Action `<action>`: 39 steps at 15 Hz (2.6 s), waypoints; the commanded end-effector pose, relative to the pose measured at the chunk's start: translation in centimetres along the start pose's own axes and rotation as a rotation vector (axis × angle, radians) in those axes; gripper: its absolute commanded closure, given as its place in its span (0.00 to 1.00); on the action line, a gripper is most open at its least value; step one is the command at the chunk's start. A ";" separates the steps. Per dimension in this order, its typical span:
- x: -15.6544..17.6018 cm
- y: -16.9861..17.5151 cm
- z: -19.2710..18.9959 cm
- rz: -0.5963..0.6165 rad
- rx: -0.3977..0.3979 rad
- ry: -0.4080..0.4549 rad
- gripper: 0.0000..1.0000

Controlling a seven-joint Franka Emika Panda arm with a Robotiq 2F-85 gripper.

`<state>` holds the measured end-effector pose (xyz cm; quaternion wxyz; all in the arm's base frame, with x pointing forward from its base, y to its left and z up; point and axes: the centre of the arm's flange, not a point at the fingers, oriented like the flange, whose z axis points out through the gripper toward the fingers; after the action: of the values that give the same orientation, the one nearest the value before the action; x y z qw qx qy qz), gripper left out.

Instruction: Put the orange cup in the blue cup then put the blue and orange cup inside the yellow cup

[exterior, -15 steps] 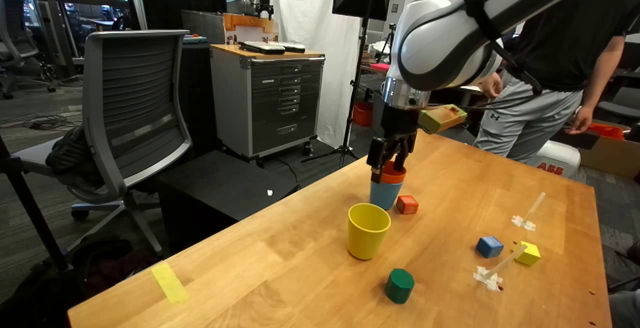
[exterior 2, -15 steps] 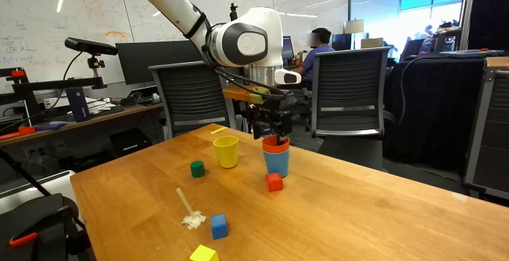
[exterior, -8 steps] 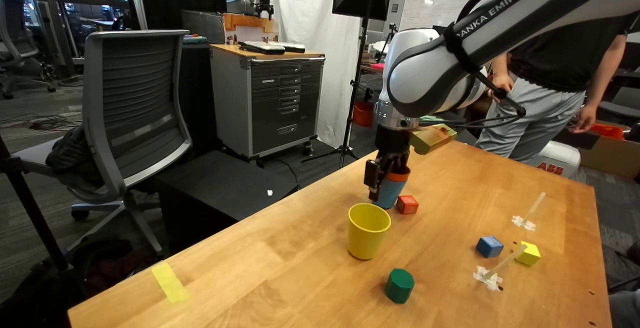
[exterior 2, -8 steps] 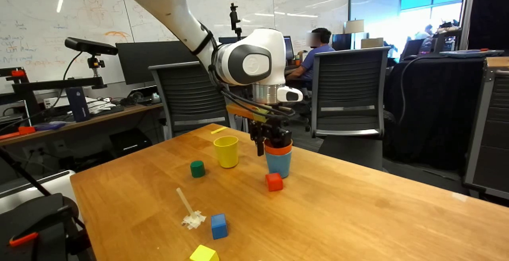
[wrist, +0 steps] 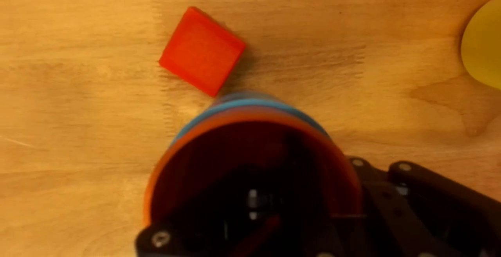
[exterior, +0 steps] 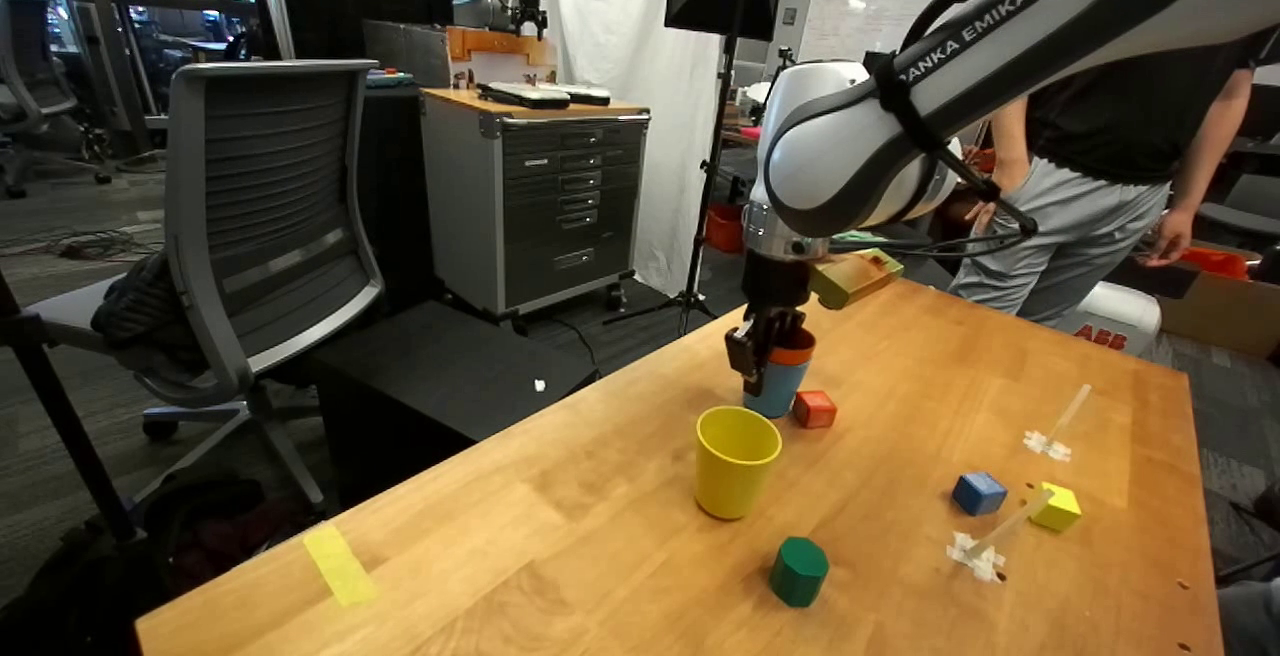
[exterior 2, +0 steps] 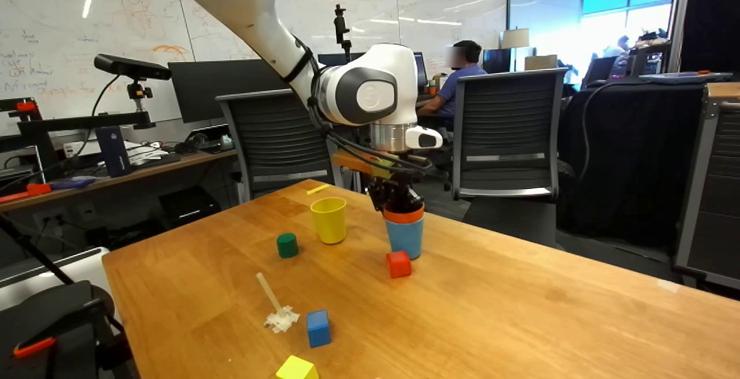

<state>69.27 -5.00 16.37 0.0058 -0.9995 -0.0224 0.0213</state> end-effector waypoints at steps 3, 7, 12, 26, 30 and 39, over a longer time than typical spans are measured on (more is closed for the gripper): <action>0.0 -0.2 -0.4 -0.024 -0.016 0.005 0.98; -0.6 -0.5 -1.2 -0.035 -0.022 0.018 0.98; -2.8 -1.6 -2.9 -0.048 -0.037 0.020 0.98; -11.9 -9.4 -12.1 -0.159 -0.141 0.152 0.98; -12.5 -12.0 -13.3 -0.212 -0.104 0.191 0.98; -12.1 -19.9 -12.8 -0.334 -0.094 0.198 0.98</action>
<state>57.01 12.04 29.84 -0.0337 -0.9811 -0.1773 -0.0696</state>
